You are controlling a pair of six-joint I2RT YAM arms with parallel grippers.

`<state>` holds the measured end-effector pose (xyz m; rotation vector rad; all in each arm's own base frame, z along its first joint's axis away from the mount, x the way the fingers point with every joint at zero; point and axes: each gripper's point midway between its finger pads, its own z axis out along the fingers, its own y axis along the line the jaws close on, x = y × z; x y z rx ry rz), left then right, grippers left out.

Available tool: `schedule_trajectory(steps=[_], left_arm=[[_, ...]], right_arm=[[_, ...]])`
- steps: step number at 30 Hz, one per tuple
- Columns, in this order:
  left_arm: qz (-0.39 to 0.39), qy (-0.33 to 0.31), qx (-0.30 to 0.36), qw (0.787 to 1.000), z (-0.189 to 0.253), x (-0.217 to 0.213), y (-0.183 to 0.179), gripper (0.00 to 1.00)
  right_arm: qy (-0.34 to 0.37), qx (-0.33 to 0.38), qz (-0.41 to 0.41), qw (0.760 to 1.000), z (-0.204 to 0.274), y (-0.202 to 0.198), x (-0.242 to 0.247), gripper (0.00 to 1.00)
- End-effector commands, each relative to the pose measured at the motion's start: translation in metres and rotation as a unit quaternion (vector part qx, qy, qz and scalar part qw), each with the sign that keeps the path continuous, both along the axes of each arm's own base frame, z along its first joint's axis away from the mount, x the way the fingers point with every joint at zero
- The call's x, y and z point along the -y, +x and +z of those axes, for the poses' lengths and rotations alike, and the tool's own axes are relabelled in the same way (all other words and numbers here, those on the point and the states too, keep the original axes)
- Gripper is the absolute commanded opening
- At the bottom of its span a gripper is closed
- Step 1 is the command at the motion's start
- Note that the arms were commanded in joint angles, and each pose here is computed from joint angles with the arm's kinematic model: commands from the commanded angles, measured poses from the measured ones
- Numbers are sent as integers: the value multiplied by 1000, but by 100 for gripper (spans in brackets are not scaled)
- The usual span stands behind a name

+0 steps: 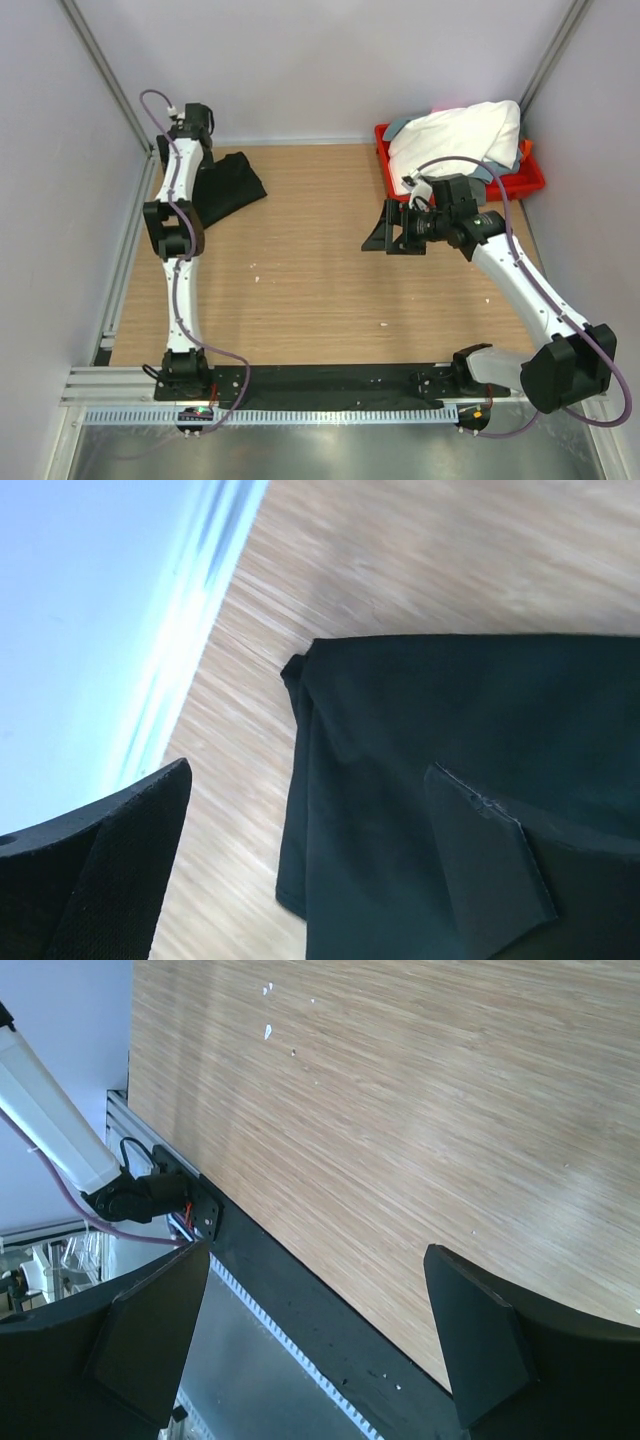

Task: Fold and stack the t-shirts
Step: Neatly place the folded tshirt to the corner

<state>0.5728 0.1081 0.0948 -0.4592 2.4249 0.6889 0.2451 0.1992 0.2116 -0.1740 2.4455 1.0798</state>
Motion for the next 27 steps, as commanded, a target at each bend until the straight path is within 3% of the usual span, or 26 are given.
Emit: schedule_trajectory(steps=[1, 5, 8, 9, 12, 16, 22, 27], left_arm=[[-22, 33, 125, 991, 117, 35, 10, 100], [-85, -16, 152, 985, 138, 103, 2, 100], [-110, -85, 130, 982, 116, 152, -6, 99], [-84, -110, 120, 983, 96, 158, -6, 100], [-48, -188, 90, 977, 62, 161, -12, 97], [27, -279, 102, 954, 23, 153, -7, 92], [84, -281, 107, 950, -4, 133, -7, 93], [104, -296, 70, 947, -39, 140, -17, 91]], right_arm=[[20, 27, 6, 999, 12, 6, -6, 95], [21, 24, 6, 999, 8, 13, -9, 95], [21, 29, 0, 999, 10, 16, -8, 95], [23, 29, -1, 999, 11, 16, -8, 95], [26, 33, -6, 999, 17, 12, -7, 95], [21, 44, -7, 999, 21, 3, -2, 95], [7, 53, -9, 999, 19, -1, 4, 95], [0, 47, -3, 999, 11, 0, 3, 95]])
